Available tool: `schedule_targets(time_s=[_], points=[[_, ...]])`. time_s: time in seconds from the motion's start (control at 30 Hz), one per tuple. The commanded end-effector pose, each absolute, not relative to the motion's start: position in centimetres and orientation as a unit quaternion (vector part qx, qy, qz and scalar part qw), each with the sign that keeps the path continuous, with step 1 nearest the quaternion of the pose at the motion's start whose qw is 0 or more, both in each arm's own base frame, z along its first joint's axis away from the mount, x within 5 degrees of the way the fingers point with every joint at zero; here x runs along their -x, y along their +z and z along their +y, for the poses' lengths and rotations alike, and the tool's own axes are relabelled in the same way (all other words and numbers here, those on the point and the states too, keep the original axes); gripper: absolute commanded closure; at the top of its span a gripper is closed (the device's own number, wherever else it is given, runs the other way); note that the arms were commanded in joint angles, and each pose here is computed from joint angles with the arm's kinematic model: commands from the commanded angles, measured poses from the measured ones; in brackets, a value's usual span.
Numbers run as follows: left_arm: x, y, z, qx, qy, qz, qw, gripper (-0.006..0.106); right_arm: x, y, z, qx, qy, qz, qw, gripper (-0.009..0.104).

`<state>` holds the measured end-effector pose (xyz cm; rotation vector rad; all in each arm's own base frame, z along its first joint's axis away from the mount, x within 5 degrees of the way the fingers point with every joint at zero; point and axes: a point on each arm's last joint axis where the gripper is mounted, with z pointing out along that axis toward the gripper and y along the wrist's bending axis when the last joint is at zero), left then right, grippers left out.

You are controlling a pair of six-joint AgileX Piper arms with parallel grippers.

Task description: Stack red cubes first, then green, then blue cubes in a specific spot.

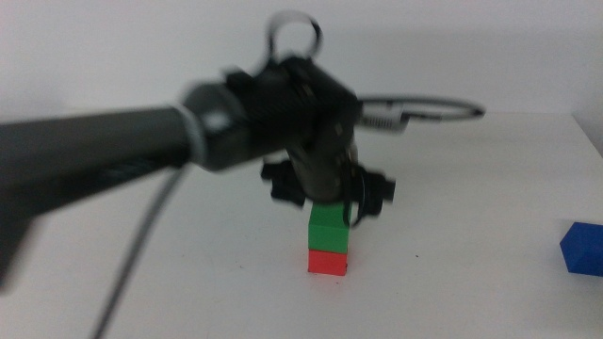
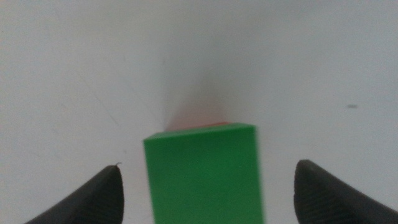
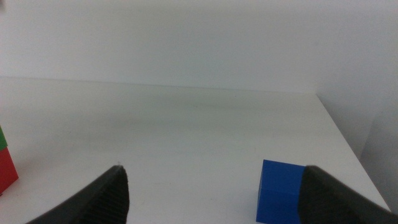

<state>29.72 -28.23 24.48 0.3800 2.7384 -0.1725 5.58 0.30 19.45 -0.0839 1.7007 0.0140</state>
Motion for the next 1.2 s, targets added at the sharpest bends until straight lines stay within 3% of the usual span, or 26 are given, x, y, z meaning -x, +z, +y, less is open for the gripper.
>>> schedule_targets(time_s=[0.0,0.17,0.37,0.57,0.9,0.97,1.0,1.1,1.13,1.17], points=[[-28.7,29.2,-27.1,-0.162,-0.081,0.956,0.229,0.007,-5.6,19.4,0.2,0.036,0.001,0.748,0.663,0.002],[-23.4,39.0,-21.9,-0.244,-0.100,0.916,0.303,0.007,-5.6,19.4,0.2,0.036,0.001,0.748,0.663,0.002],[-13.7,44.7,-14.3,-0.317,-0.201,0.842,0.388,0.007,-5.6,19.4,0.2,0.036,0.001,0.748,0.663,0.002],[-9.6,46.2,-10.4,-0.313,-0.225,0.817,0.429,0.007,-5.6,19.4,0.2,0.036,0.001,0.748,0.663,0.002],[-9.1,46.6,-9.8,-0.310,-0.232,0.809,0.443,0.007,-5.6,19.4,0.2,0.036,0.001,0.748,0.663,0.002],[-9.1,46.6,-9.8,-0.310,-0.232,0.809,0.443,0.007,-5.6,20.2,0.3,0.037,0.001,0.720,0.693,0.002],[-9.1,46.6,-9.8,-0.310,-0.232,0.809,0.443,0.007,-5.6,20.6,0.3,0.033,0.006,0.705,0.708,0.002],[-9.1,46.6,-9.8,-0.310,-0.232,0.809,0.443,0.007,-5.4,22.2,0.4,-0.045,0.092,0.692,0.715,0.002],[-9.1,46.6,-9.8,-0.310,-0.232,0.809,0.443,0.007,-5.2,23.5,0.4,-0.055,0.104,0.692,0.713,0.002],[-9.1,46.6,-9.8,-0.310,-0.232,0.809,0.443,0.007,-5.5,26.1,0.4,-0.058,0.098,0.723,0.681,0.002]])
